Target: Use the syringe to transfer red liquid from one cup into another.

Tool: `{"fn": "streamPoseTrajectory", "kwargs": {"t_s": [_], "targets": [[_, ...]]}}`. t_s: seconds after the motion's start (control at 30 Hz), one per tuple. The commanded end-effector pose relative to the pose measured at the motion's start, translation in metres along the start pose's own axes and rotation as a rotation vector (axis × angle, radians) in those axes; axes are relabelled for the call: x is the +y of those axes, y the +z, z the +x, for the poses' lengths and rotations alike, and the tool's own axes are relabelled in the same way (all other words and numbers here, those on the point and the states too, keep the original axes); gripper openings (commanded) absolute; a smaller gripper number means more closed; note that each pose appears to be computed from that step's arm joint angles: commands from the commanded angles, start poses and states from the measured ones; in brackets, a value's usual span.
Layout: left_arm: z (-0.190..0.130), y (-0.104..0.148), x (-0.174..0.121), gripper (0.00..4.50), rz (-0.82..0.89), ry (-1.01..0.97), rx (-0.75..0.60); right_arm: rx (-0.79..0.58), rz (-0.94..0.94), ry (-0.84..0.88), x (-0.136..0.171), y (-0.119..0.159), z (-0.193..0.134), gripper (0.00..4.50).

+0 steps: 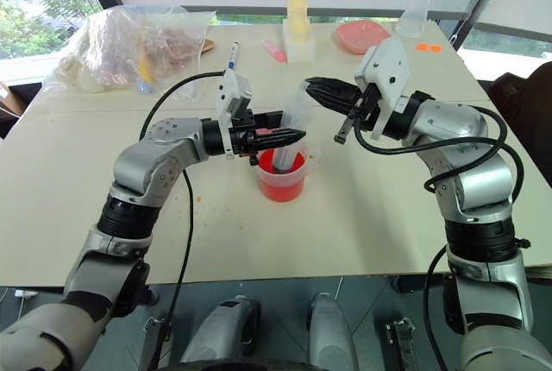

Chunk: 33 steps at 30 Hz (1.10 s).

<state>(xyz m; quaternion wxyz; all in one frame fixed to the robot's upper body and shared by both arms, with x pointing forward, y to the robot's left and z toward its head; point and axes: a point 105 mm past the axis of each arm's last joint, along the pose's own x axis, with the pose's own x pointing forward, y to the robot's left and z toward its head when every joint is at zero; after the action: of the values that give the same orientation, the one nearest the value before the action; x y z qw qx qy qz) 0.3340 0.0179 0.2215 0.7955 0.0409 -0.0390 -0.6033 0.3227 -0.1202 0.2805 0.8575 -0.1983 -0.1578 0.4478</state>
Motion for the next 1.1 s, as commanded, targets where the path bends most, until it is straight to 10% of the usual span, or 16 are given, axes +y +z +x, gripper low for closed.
{"fn": "streamPoseTrajectory", "kwargs": {"t_s": [0.03, 0.8, 1.0, 1.1], "targets": [[0.004, -0.005, -0.007, 1.42, 0.005, -0.029, 0.022, -0.119, -0.112, -0.118, -0.027, 0.043, -0.011, 0.12], [0.006, 0.014, -0.002, 1.42, 0.002, -0.012, -0.047, -0.130, -0.126, -0.188, -0.044, 0.045, -0.019, 0.12], [-0.001, 0.046, 0.002, 1.42, -0.003, 0.015, -0.149, -0.090, -0.042, -0.179, -0.029, 0.030, -0.034, 2.51], [-0.005, 0.052, 0.004, 1.42, -0.031, 0.028, -0.176, -0.097, 0.030, -0.198, -0.024, 0.031, -0.050, 2.51]]}}
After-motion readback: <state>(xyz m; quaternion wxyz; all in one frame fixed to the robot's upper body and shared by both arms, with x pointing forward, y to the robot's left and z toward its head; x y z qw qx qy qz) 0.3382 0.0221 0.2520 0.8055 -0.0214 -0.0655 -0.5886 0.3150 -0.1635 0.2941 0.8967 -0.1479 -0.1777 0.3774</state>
